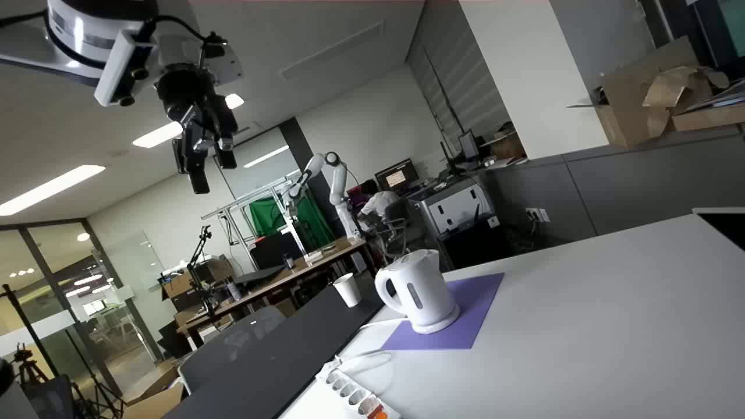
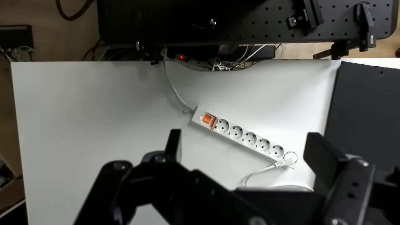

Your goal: Press the adapter switch

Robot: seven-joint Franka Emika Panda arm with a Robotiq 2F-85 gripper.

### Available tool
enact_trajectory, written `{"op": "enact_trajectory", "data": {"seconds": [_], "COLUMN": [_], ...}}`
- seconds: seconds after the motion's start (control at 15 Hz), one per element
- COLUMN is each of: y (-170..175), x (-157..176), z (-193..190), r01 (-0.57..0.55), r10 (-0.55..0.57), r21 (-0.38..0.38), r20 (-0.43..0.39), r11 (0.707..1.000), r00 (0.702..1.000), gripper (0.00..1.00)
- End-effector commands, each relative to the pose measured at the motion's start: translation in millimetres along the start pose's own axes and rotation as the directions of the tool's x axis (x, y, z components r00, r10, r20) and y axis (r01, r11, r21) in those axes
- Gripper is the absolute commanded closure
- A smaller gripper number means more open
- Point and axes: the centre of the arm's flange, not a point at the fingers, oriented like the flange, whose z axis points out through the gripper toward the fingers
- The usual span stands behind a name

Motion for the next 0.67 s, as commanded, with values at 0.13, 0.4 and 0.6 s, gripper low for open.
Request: {"op": "enact_trajectory", "data": {"seconds": [0.13, 0.4, 0.6], "y": [0.1, 0.1, 0.1], "x": [0.2, 0.1, 0.2], "z": [-1.0, -1.2, -1.2], "r01": [0.000, 0.000, 0.000], "r10": [0.000, 0.000, 0.000], "r21": [-0.001, -0.001, -0.001], "r20": [-0.007, -0.008, -0.008], "r11": [1.000, 1.000, 1.000], "r00": [1.000, 1.000, 1.000], "gripper": [0.00, 0.00, 0.00]}}
